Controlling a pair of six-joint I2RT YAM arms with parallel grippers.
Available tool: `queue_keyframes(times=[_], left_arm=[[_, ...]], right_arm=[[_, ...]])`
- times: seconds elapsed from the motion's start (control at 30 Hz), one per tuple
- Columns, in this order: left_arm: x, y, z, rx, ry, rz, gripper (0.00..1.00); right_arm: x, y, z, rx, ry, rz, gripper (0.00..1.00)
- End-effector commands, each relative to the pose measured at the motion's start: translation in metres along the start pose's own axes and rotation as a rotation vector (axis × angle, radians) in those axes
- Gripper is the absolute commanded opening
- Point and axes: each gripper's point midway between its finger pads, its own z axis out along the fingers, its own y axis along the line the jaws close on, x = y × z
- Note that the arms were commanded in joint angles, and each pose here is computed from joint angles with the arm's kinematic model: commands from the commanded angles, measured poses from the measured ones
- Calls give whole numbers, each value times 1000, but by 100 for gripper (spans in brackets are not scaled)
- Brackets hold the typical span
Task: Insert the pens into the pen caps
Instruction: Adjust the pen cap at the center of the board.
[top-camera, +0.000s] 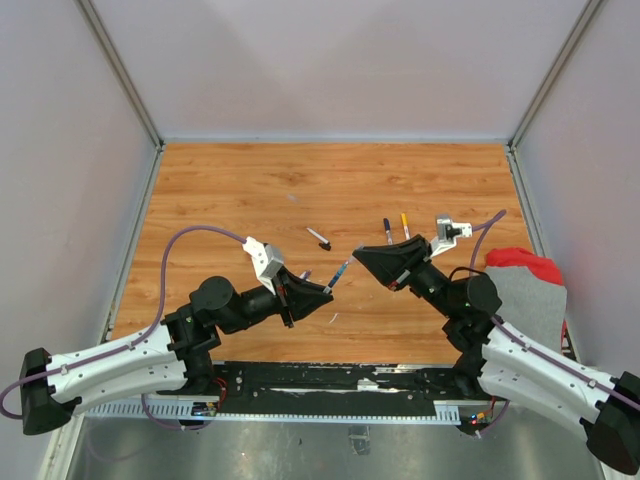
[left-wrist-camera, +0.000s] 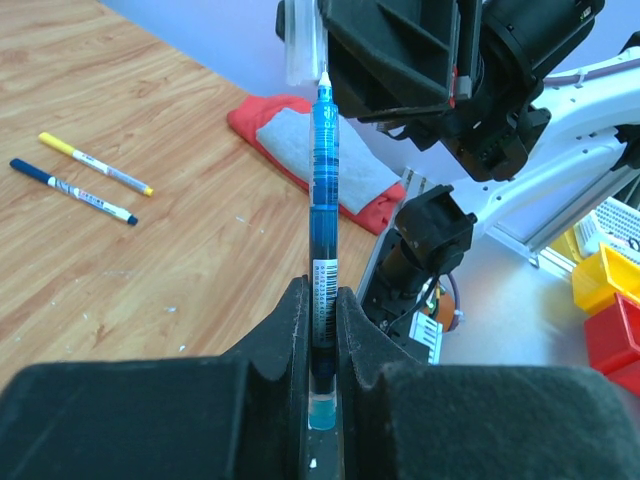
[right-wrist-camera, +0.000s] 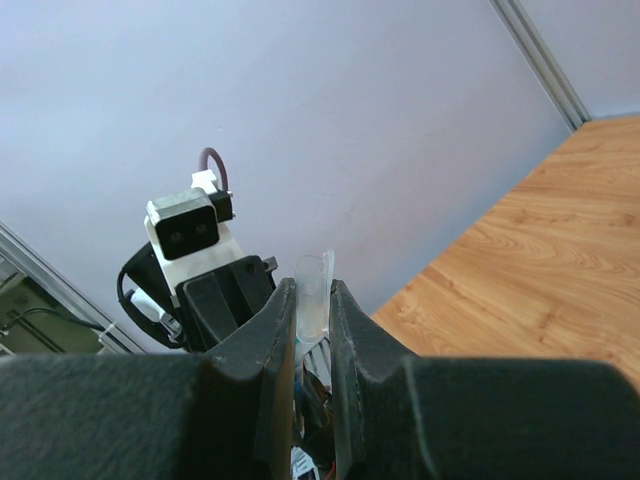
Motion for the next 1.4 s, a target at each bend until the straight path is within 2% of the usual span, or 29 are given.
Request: queue_keyframes(times=[0.0,0.63,1.37], left_arm=[[-6,-7,-1,32,-27,16,1],[-5,-6,-1,27,-26,17,0],[-9,-5,-2,20,-37,19,1]], right_arm=[[-35,31,6,-108,-108,-5,1],[-26,33,11,-131,-60,9,1],[1,10,5,-67,5,6,1]])
